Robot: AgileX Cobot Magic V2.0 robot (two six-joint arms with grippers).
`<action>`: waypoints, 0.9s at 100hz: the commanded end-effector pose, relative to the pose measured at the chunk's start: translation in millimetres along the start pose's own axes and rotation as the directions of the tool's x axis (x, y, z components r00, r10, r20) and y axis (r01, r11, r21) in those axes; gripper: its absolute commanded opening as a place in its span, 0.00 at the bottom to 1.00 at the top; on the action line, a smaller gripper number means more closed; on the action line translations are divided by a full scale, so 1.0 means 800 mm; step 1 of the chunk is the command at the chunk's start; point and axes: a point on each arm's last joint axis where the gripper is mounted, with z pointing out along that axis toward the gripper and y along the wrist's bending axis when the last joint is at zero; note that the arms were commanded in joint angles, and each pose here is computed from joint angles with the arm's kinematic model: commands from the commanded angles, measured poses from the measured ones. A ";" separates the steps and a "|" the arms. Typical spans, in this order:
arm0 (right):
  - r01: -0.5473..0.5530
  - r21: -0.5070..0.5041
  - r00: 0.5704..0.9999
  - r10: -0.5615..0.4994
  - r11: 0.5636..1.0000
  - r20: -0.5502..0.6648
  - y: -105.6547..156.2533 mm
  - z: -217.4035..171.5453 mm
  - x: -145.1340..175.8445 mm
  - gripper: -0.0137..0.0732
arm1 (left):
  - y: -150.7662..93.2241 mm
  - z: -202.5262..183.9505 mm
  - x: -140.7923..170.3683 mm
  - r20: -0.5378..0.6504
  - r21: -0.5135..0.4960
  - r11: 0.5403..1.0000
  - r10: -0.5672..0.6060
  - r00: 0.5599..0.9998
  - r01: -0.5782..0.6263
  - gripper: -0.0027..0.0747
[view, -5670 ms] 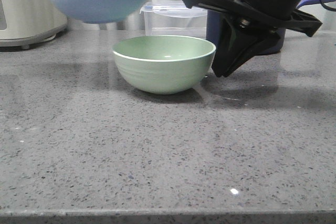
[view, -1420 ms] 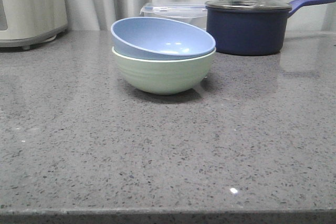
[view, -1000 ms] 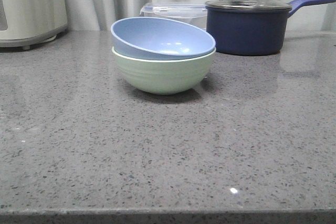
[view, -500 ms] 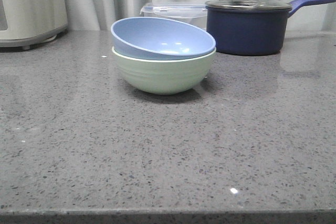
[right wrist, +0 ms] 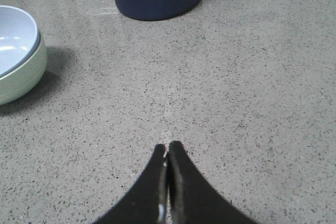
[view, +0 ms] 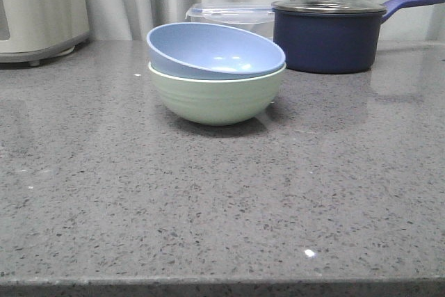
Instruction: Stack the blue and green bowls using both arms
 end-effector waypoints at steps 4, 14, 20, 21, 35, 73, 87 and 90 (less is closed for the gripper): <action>0.017 -0.004 0.995 -0.016 1.000 0.094 0.002 -0.004 -0.018 0.06 | 0.002 -0.002 -0.003 0.151 -0.023 1.000 -0.018 0.988 0.021 0.01; 0.017 -0.004 0.996 -0.016 1.000 0.092 0.002 -0.004 -0.018 0.06 | 0.002 -0.001 0.003 0.120 -0.021 1.000 -0.018 0.993 0.021 0.01; 0.017 -0.004 0.996 -0.016 1.000 0.092 0.002 -0.004 -0.018 0.06 | 0.002 -0.001 0.005 0.112 -0.021 1.000 -0.019 0.994 0.021 0.01; 0.017 -0.004 0.996 -0.016 1.000 0.092 0.002 -0.004 -0.018 0.06 | 0.002 -0.001 0.004 0.118 -0.021 1.000 -0.019 0.993 0.021 0.01; 0.017 -0.004 0.996 -0.016 1.000 0.092 0.002 -0.004 -0.018 0.06 | 0.002 -0.001 0.004 0.118 -0.021 1.000 -0.019 0.993 0.021 0.01; 0.017 -0.004 0.996 -0.016 1.000 0.092 0.002 -0.004 -0.018 0.06 | 0.002 -0.001 0.004 0.118 -0.021 1.000 -0.019 0.993 0.021 0.01; 0.017 -0.004 0.996 -0.016 1.000 0.092 0.002 -0.004 -0.018 0.06 | 0.002 -0.001 0.004 0.118 -0.021 1.000 -0.019 0.993 0.021 0.01; 0.017 -0.004 0.996 -0.016 1.000 0.092 0.002 -0.004 -0.018 0.06 | 0.002 -0.001 0.004 0.118 -0.021 1.000 -0.019 0.993 0.021 0.01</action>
